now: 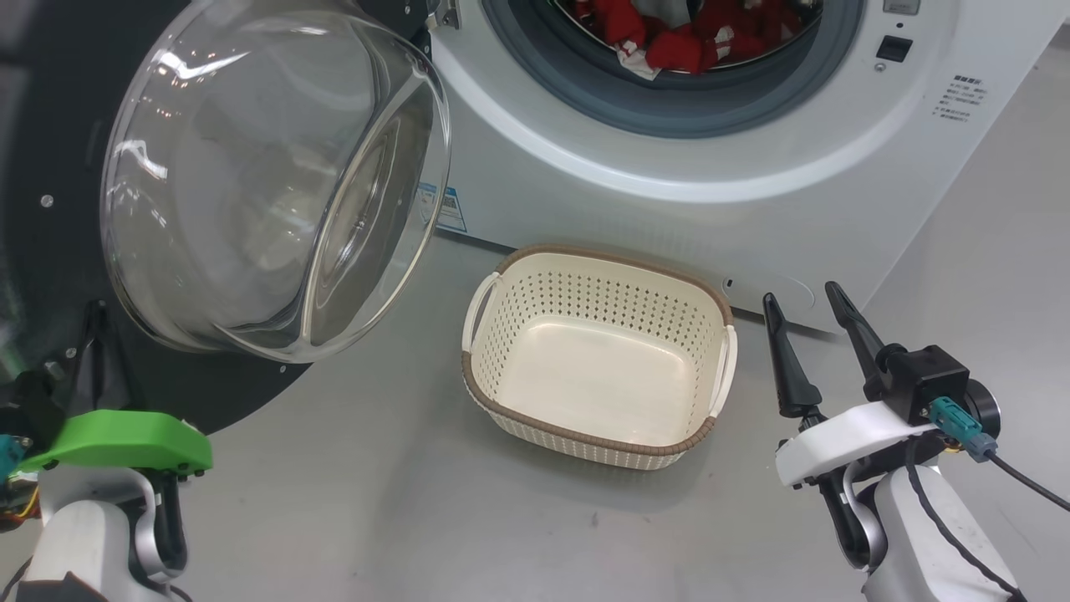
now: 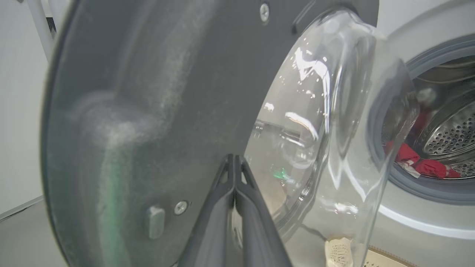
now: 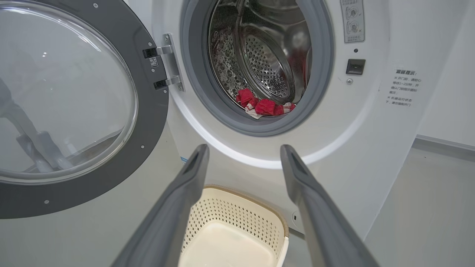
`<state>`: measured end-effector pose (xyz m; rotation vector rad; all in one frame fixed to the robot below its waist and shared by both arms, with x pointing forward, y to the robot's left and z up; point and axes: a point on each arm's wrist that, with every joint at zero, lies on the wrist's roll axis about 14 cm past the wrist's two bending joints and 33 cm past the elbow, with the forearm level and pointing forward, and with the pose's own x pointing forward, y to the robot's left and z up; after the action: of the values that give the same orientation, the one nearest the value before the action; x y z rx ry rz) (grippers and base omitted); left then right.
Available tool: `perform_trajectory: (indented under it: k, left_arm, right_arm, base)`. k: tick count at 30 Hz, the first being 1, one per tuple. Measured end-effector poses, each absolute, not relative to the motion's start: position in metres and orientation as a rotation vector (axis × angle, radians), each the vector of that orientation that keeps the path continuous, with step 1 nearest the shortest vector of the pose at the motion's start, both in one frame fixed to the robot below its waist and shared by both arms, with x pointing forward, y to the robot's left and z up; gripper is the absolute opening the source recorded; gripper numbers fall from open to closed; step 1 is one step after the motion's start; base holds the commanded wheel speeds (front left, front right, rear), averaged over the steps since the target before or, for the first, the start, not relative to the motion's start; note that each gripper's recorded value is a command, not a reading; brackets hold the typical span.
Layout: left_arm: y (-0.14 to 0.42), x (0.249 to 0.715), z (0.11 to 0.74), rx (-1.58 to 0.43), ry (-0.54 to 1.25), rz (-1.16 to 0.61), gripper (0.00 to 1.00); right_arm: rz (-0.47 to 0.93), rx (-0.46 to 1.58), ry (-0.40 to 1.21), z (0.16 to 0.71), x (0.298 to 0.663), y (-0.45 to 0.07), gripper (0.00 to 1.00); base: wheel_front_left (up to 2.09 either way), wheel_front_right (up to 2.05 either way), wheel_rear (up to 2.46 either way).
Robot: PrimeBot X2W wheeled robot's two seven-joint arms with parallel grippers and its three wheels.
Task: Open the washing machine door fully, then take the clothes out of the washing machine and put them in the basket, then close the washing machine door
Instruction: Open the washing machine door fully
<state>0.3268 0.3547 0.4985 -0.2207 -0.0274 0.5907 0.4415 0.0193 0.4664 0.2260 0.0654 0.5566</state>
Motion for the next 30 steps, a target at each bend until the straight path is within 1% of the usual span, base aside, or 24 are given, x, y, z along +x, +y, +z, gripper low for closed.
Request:
perform_trajectory:
  k: [8, 16, 18, 19, 20, 30]
  left_arm:
    - [0.333, 0.324, 0.502, -0.209, -0.046, 0.535, 0.0]
    - [0.311, 0.318, 0.502, -0.22, -0.055, 0.483, 0.0]
    - [0.303, 0.319, 0.502, -0.225, -0.055, 0.46, 0.4]
    - [0.299, 0.319, 0.502, -0.228, -0.055, 0.451, 0.69]
    - [0.295, 0.32, 0.502, -0.23, -0.054, 0.44, 1.0]
    - [0.235, 0.33, 0.491, -0.264, 0.011, 0.269, 1.0]
  right_arm:
    - [0.545, 0.223, 0.041, 0.477, 0.438, 0.014, 1.0]
    - [0.513, 0.218, 0.063, 0.471, 0.425, 0.0, 1.0]
    - [0.503, 0.216, 0.064, 0.471, 0.422, -0.004, 1.0]
    - [0.499, 0.215, 0.064, 0.471, 0.421, -0.006, 1.0]
    - [0.495, 0.214, 0.064, 0.471, 0.419, -0.008, 1.0]
    - [0.431, 0.203, 0.05, 0.476, 0.407, -0.033, 1.0]
  base:
    - [0.0, 0.0, 0.0]
    - [0.0, 0.0, 0.0]
    - [0.0, 0.0, 0.0]
    - [0.0, 0.0, 0.0]
    - [0.0, 0.0, 0.0]
    - [0.0, 0.0, 0.0]
